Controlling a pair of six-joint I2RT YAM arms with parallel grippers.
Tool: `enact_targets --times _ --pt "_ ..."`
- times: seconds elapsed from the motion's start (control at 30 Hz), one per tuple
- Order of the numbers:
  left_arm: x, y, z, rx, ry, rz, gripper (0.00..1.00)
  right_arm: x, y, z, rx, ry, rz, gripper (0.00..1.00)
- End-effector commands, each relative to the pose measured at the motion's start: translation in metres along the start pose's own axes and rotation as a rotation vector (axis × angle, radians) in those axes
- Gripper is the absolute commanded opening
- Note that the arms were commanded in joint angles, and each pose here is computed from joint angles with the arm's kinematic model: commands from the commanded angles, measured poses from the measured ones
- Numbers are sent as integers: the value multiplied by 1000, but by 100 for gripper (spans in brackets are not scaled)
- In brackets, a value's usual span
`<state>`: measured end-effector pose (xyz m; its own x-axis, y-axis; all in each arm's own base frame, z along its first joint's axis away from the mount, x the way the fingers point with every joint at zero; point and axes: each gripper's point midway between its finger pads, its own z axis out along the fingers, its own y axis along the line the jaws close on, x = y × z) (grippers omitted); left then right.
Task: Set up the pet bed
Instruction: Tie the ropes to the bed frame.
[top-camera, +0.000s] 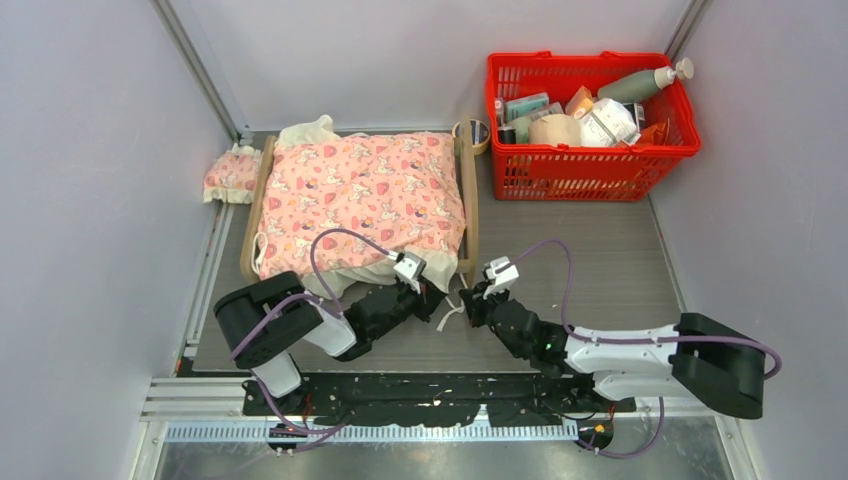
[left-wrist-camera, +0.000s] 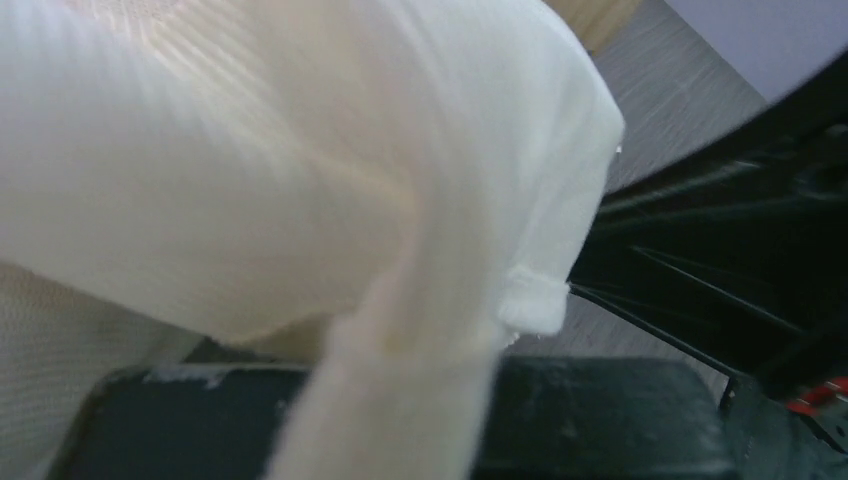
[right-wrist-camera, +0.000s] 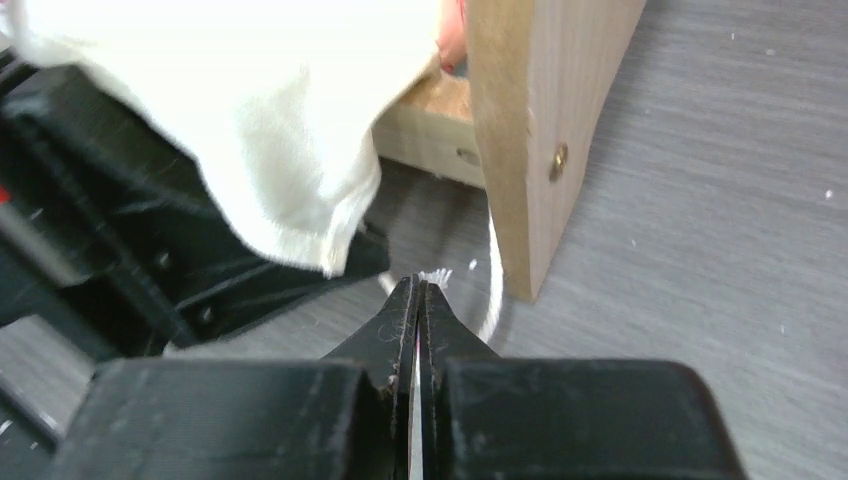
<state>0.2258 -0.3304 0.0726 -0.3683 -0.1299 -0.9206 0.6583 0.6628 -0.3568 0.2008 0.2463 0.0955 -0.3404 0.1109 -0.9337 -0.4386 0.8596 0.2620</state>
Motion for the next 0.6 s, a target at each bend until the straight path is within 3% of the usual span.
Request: enact_targets --times 0.0,0.23,0.43,0.57 --pt "-33 -27 -10 126 -104 -37 0 -42 28 25 -68 -101 -18 5" --pt "-29 -46 -17 242 -79 -28 0 -33 39 50 -115 -92 -36 5" --pt "-16 -42 -22 244 -64 -44 0 -22 48 54 -229 -118 -35 5" --pt "-8 -34 -26 213 -46 -44 18 -15 56 55 -323 -111 -53 5"
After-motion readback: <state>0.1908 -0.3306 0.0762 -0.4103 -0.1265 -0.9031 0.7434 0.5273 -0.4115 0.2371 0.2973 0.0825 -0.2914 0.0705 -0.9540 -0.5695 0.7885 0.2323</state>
